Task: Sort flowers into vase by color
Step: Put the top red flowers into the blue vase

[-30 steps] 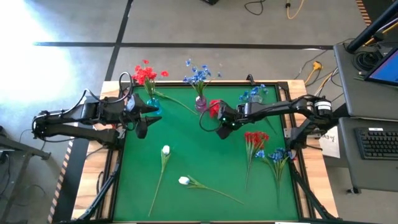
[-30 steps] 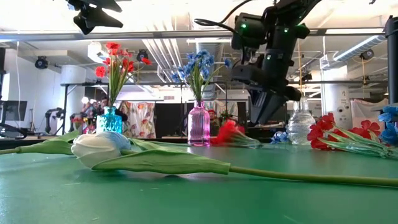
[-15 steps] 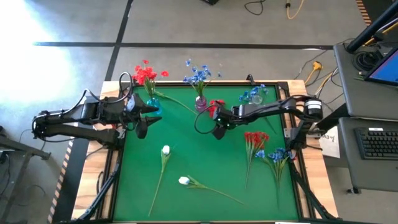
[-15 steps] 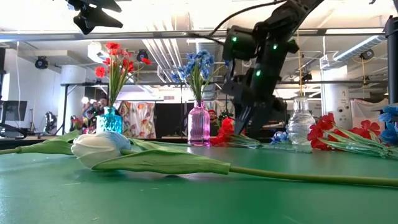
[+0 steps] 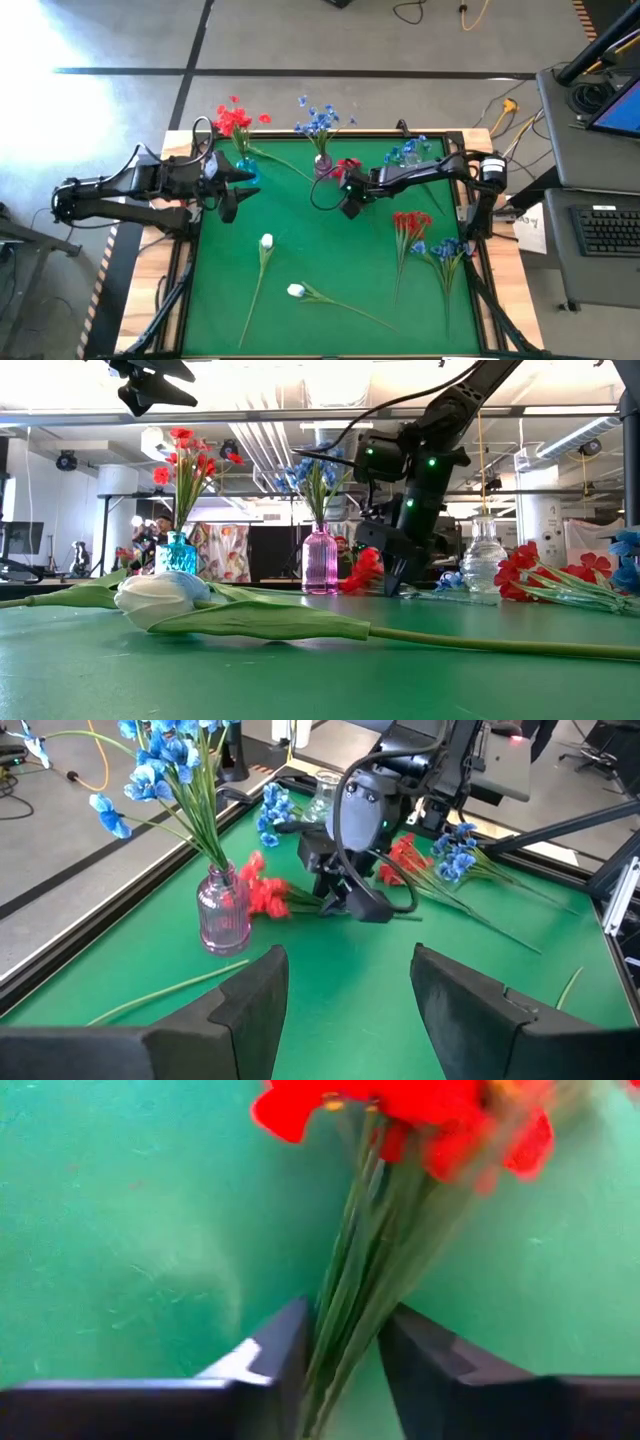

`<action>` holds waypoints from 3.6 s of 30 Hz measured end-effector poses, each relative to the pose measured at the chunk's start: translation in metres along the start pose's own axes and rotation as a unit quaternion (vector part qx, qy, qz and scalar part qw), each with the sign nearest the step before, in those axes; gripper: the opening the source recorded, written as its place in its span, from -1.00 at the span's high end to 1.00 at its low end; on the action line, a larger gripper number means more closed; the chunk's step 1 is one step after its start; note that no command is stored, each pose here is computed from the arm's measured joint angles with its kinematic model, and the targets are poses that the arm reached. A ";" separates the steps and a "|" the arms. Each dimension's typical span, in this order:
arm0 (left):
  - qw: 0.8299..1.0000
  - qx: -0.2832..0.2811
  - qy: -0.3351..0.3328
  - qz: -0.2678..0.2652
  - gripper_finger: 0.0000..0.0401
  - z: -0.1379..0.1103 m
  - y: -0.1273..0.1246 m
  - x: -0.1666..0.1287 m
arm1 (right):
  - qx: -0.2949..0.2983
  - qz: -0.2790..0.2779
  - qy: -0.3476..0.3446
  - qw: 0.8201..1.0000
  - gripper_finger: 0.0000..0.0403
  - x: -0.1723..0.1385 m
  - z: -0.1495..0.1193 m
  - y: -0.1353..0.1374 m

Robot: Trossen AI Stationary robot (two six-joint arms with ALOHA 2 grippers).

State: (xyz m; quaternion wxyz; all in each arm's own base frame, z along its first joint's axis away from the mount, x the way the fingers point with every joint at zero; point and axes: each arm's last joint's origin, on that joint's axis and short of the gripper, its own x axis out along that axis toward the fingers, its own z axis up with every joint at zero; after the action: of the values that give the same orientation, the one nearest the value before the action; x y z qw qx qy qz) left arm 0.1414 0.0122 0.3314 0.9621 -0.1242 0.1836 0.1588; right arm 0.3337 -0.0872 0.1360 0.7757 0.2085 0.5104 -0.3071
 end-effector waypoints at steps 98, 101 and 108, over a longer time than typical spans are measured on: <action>0.965 0.145 -0.156 -0.151 0.01 0.009 -0.034 0.095 | -0.157 0.307 -0.602 0.720 0.91 -0.163 -0.026 -0.004; 0.962 0.143 -0.173 -0.153 0.01 0.009 -0.037 0.108 | -0.168 0.307 -0.604 0.716 0.91 -0.163 -0.018 0.007; 0.964 0.128 -0.176 -0.152 0.01 -0.001 -0.042 0.142 | -0.191 0.310 -0.602 0.711 0.91 -0.158 -0.005 0.031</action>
State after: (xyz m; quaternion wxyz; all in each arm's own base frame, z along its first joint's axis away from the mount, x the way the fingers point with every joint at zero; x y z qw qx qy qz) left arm 0.2809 0.0102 0.2824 0.9999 0.0034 0.0089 0.0056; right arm 0.3059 -0.0202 0.2801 0.9936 -0.0262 -0.1096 -0.0060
